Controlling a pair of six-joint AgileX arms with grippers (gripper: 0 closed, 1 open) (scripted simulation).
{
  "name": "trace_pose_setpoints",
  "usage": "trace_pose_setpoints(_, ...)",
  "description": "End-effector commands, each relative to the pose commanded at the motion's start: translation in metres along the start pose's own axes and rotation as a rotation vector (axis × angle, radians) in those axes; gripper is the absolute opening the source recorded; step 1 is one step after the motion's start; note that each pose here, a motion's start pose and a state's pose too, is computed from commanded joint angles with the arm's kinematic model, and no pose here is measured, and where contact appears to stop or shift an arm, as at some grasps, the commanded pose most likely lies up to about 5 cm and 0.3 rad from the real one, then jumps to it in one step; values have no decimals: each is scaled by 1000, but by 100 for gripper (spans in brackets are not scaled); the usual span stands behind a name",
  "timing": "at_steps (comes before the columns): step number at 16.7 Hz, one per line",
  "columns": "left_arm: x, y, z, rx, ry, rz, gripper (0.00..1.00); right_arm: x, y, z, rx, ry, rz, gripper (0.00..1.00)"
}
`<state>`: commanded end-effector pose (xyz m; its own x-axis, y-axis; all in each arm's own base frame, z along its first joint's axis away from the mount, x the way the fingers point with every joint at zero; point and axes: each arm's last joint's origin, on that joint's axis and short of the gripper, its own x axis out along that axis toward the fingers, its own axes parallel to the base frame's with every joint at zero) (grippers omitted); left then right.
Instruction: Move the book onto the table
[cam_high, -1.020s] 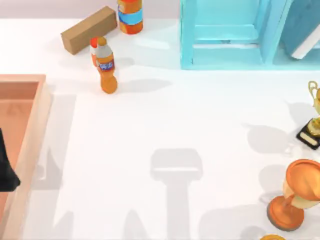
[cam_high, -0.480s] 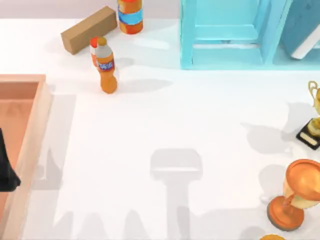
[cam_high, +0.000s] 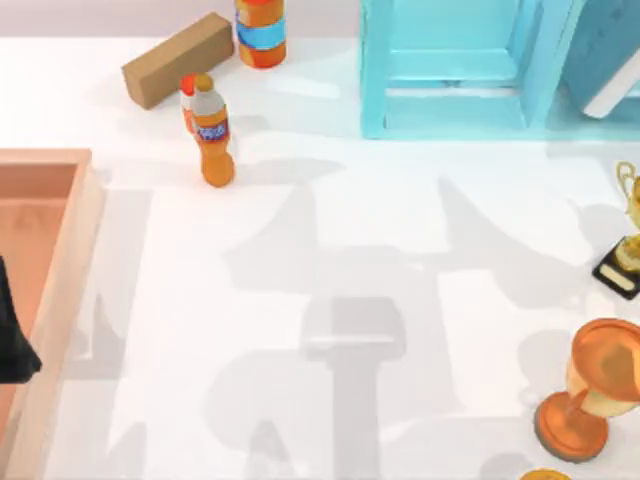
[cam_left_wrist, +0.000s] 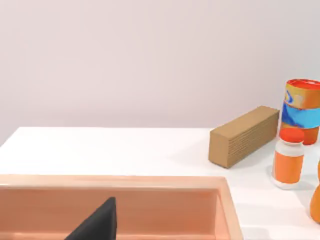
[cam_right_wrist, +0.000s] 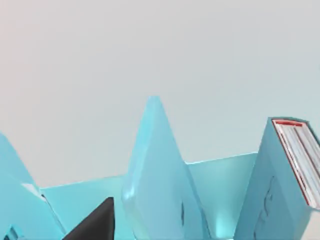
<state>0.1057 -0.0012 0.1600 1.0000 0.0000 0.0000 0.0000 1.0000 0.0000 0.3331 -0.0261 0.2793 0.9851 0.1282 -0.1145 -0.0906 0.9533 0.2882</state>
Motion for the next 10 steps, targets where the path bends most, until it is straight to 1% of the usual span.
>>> trace_pose_setpoints(2, 0, 0, 0, 0, 0, 0, 100, 35, -23, -30, 41, 88, -11, 100)
trace_pose_setpoints(4, 0, 0, 0, 0, 0, 0, 100, 56, -44, -60, 76, 166, -25, 100)
trace_pose_setpoints(7, 0, 0, 0, 0, 0, 0, 100, 69, -65, -97, 110, 255, -42, 100)
trace_pose_setpoints(10, 0, 0, 0, 0, 0, 0, 100, 71, -70, -106, 119, 276, -47, 100)
